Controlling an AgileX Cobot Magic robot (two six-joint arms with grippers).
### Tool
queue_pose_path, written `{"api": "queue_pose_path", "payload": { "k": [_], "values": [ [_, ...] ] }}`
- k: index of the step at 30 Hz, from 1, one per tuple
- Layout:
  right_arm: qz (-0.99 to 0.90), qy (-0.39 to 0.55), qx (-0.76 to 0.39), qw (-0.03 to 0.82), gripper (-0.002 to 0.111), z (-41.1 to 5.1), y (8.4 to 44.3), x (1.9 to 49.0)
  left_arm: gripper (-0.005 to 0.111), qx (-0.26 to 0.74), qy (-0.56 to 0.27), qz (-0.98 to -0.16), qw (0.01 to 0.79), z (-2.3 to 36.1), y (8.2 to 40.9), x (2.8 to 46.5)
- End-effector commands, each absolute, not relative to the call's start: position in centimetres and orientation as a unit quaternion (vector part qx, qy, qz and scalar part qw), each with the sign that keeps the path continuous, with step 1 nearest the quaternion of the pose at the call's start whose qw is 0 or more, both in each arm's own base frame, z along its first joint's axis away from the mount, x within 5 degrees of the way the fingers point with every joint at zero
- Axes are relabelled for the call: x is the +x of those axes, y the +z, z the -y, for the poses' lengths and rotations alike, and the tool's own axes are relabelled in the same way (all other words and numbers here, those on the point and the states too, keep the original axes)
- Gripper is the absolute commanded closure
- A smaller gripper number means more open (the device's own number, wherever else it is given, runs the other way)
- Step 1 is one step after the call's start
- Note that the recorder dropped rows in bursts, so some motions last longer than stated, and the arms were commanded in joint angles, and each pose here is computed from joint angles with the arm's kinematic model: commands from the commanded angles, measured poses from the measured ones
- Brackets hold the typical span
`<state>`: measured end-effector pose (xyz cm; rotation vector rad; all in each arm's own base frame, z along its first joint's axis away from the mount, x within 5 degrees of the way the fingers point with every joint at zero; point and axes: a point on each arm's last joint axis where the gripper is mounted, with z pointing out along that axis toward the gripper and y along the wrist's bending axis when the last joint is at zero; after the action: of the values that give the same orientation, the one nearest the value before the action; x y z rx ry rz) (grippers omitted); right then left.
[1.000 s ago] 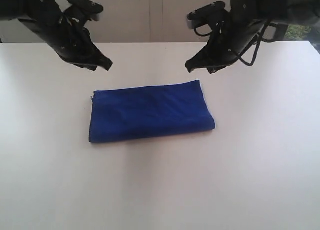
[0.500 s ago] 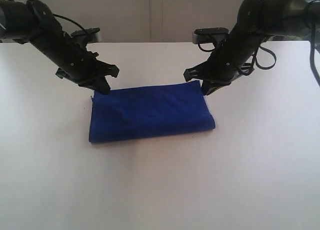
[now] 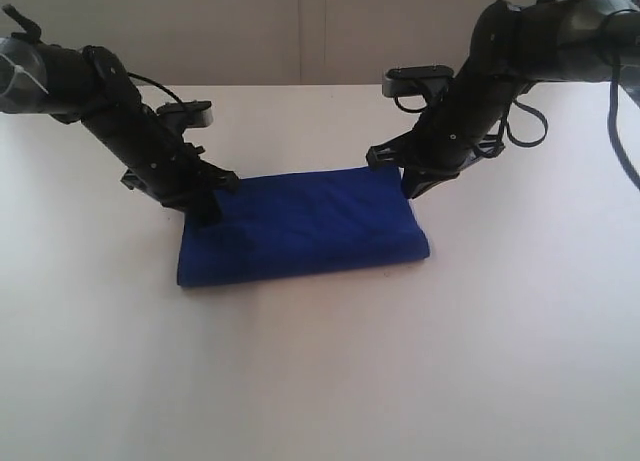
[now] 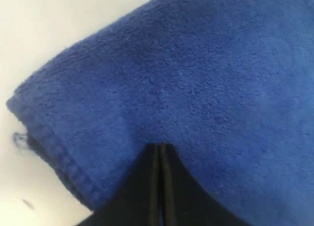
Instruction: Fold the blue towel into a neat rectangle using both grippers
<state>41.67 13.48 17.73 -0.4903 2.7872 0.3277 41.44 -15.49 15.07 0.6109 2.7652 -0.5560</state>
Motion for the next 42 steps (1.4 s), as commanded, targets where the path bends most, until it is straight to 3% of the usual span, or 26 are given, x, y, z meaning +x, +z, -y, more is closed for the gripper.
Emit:
{"api": "queue_pose_path", "payload": {
  "k": [1, 13, 22, 29, 42],
  "values": [
    [-0.967, 0.113, -0.173, 0.15, 0.108, -13.3, 17.7, 41.7, 0.107, 0.224, -0.174, -0.949, 0.136, 15.2, 15.2, 41.6],
    [-0.967, 0.111, -0.178, 0.147, 0.108, -13.2, 18.2, 41.5, 0.107, 0.235, -0.186, -0.934, 0.193, 15.3, 21.1, 41.5],
    [-0.97, 0.11, -0.191, 0.105, 0.108, -13.4, 16.2, 40.0, 0.107, 0.245, -0.171, -0.942, 0.154, 15.2, 18.4, 41.7],
    [-0.964, 0.114, -0.213, 0.11, 0.108, -14.6, 16.7, 39.5, 0.107, 0.241, -0.163, -0.947, 0.14, 15.1, 15.9, 42.1],
    [-0.968, 0.097, -0.217, 0.081, 0.108, -14.9, 14.7, 39.3, 0.107, 0.24, -0.162, -0.947, 0.142, 15.1, 15.8, 42.2]
  ]
}}
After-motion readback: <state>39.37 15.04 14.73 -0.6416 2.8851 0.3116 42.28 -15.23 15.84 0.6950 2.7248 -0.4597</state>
